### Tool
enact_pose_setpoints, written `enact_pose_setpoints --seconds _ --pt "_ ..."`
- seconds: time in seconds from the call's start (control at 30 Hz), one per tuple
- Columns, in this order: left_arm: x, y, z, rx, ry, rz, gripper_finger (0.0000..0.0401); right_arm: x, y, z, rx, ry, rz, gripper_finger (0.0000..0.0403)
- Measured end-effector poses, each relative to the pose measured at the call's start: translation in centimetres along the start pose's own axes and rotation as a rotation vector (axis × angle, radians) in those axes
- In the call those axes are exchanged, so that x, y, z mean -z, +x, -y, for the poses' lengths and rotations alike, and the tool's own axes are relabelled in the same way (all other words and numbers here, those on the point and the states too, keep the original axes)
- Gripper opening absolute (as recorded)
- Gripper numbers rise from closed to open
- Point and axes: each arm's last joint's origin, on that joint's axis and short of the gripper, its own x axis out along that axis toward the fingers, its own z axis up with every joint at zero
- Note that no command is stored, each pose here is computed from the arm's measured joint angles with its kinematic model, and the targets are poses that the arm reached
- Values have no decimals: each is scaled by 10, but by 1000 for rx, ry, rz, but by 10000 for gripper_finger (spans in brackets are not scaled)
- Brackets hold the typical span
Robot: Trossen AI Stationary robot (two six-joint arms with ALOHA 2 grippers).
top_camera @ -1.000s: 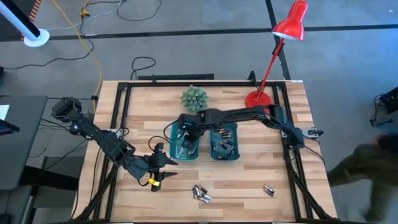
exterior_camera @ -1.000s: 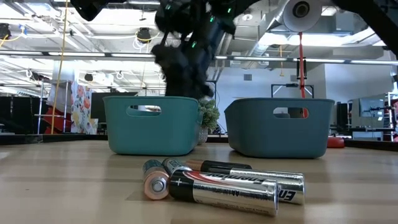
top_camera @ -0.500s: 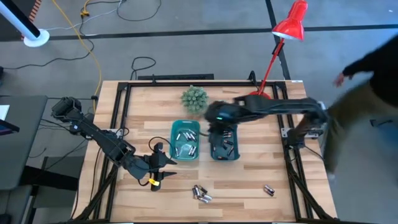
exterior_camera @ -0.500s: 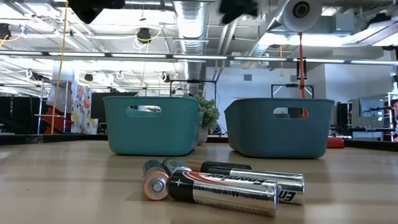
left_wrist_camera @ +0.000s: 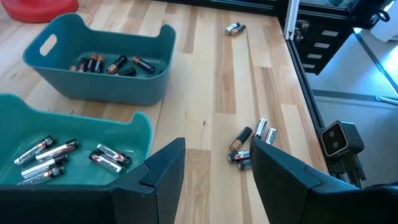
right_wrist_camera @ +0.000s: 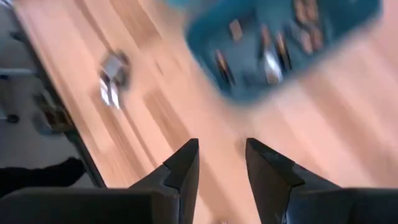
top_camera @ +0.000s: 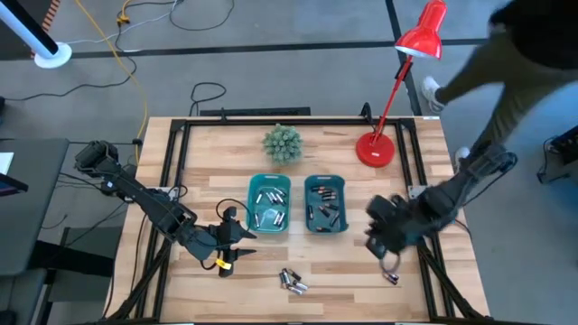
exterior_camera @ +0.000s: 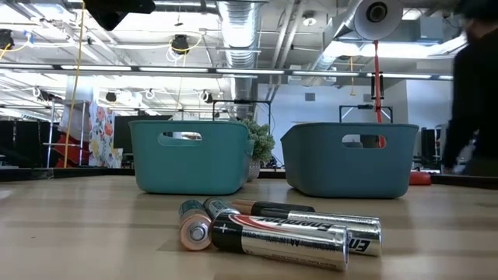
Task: Sort batteries
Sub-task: Put the black battery into the blue bin
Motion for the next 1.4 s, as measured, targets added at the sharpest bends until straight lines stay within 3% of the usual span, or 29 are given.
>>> enact_pose_setpoints --seconds 0.27,0.5,0.87,1.4 --pt "0 0 0 0 0 0 176 75 25 6 117 161 -181 145" --pt "0 0 0 0 0 0 176 114 50 2 167 131 -362 145" --pt "0 0 0 0 0 0 176 138 91 -14 75 108 -438 145" --pt "0 0 0 0 0 0 176 156 134 -24 181 102 -512 145"
